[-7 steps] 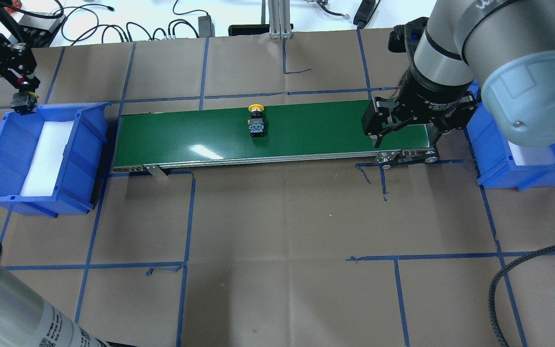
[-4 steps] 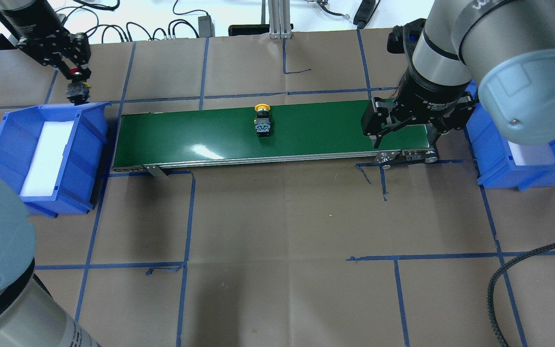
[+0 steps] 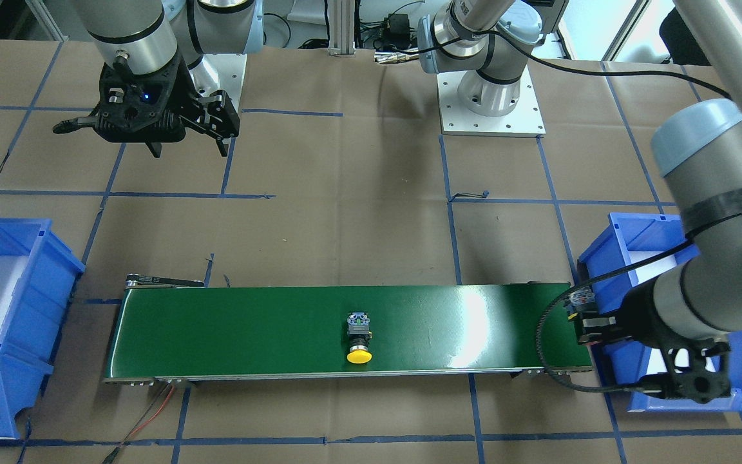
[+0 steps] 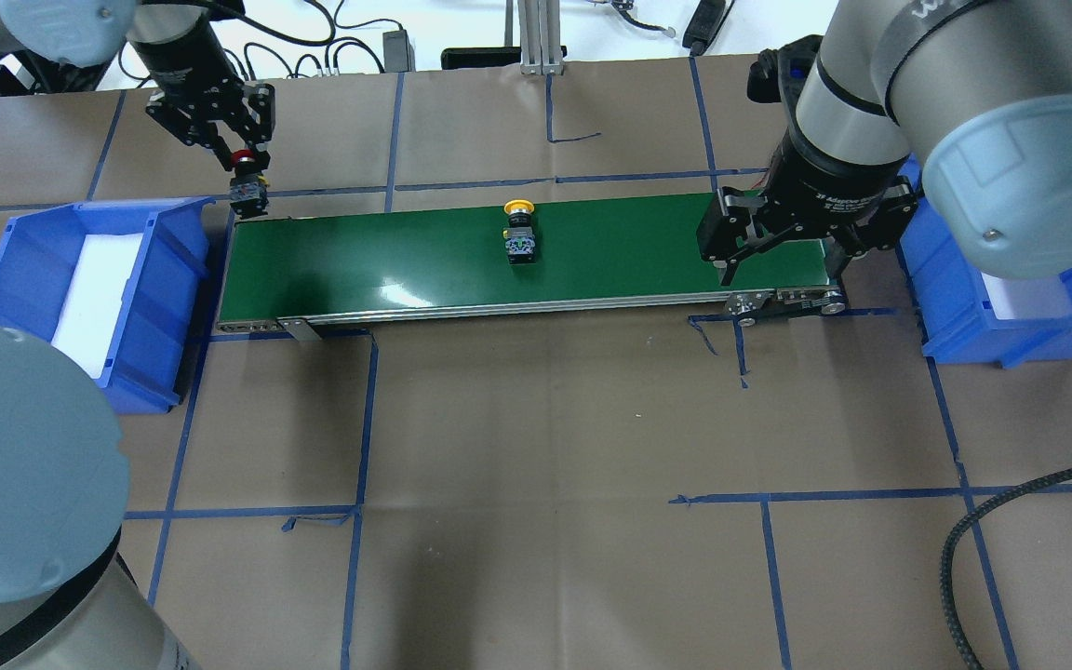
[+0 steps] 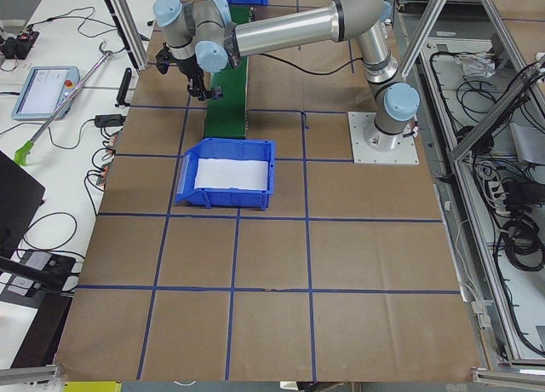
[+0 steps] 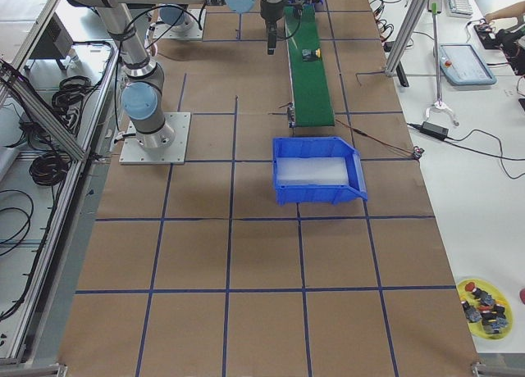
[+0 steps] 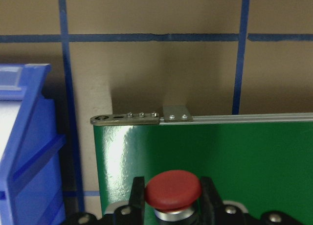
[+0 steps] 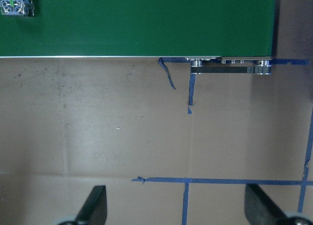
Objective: Transport two buttons from left to right
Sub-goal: 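Lift the red button and carry it to the conveyor's near end, then release the red button on the belt while the right gripper lowers toward the yellow button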
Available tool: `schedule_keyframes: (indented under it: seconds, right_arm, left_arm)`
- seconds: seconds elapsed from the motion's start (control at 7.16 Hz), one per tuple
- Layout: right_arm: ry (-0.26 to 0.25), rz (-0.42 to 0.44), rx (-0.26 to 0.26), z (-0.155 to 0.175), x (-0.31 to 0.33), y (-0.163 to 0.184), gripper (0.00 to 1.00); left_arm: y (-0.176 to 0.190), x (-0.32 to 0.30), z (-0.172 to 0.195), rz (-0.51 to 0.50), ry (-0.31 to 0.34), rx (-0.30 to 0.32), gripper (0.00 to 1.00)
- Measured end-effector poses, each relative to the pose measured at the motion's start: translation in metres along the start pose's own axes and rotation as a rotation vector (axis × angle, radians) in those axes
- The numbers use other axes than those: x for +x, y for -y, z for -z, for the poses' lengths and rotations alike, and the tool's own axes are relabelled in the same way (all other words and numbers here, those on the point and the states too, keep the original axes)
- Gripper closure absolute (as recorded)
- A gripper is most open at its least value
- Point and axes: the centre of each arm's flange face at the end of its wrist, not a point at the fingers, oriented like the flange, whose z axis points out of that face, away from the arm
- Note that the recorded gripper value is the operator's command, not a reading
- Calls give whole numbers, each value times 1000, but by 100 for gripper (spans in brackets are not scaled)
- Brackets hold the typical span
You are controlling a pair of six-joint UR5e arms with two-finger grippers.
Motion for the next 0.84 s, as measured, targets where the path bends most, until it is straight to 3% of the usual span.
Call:
schedule_keyframes:
  seconds: [0.28,0.7,0.84]
  right_arm:
    - [4,2,61,3,-1,9,0]
    - [5,3,83,-21,-2,36,0]
    - [4,2,67,-38,-2,49,0]
  left_arm:
    - [-3,-3,-24,-49,2,4,100]
    - [-17,-1,-39,-61,0,-13,100]
    - [-21,0,-40,-62,-1,-17,100]
